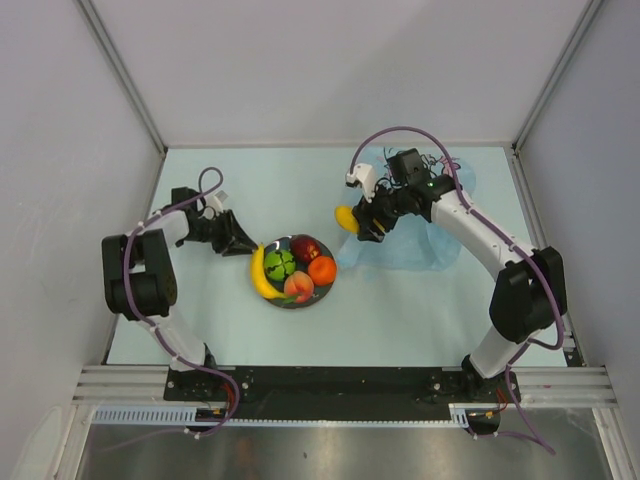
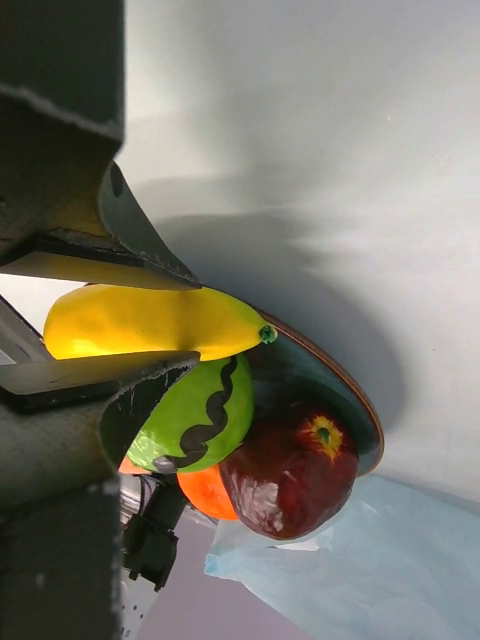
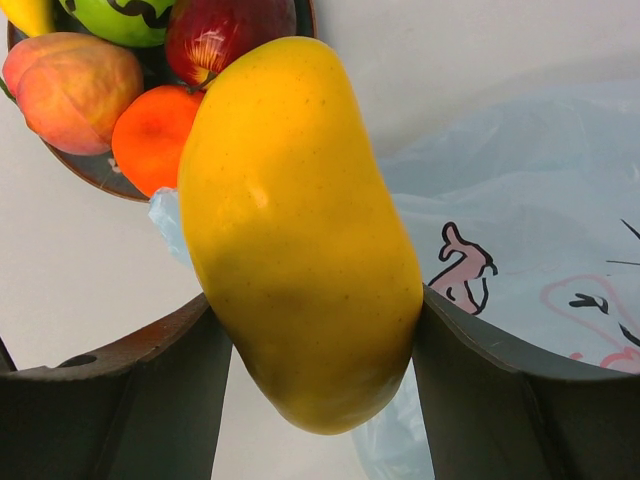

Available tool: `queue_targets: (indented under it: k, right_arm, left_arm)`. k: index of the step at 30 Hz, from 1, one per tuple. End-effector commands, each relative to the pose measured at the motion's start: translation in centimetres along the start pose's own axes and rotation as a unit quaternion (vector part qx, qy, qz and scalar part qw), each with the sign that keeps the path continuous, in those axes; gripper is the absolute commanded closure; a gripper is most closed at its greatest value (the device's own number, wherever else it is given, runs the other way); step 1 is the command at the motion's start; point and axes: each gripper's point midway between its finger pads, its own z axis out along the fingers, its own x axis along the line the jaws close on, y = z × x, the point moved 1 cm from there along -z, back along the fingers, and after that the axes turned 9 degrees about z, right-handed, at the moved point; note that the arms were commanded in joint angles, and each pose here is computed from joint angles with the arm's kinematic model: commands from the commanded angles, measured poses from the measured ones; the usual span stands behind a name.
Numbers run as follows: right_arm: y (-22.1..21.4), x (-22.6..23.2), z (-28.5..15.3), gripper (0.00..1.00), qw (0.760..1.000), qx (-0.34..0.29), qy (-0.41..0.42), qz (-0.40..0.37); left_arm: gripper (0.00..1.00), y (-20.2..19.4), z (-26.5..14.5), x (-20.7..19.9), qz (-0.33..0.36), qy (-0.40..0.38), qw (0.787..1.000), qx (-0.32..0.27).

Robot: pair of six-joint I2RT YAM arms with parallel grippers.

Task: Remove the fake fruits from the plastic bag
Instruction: Adjust the fake fruit on the plate, then place the fake fruit on the plate.

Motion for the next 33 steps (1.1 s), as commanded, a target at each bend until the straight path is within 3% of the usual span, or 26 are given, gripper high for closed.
queue_targets:
  k: [1,16,22,26,33]
  right_arm:
    - [0.9,-0.2,0.1,0.49,1.000,-0.009,-0.007,-0.020]
    - [1.1,0.1,-0.1,0.50,1.000,-0.010,-0.004,-0.027]
    - [2.9,1.4,-0.6,0.50,0.999,-0.027,0.019,-0.040]
    - [3.8,4.2,0.1,0.51,0.996,-0.023,0.049,-0.075]
    - [3.6,9.0,2.0,0.53,0.980,0.002,0.092,-0.175]
  left_arm:
    - [0.65,0.6,0.3,-1.1,0.031,-0.015,0.999,0.000]
    - [0.62,1.2,-0.3,-0.5,0.035,0.019,0.999,-0.007]
    - [0.46,6.3,-4.3,1.3,0.057,0.086,0.992,-0.074]
    - [0.42,7.7,-5.6,-0.3,0.091,0.064,0.989,-0.094]
    - [0.40,6.0,-7.7,-4.2,0.128,0.020,0.983,-0.128]
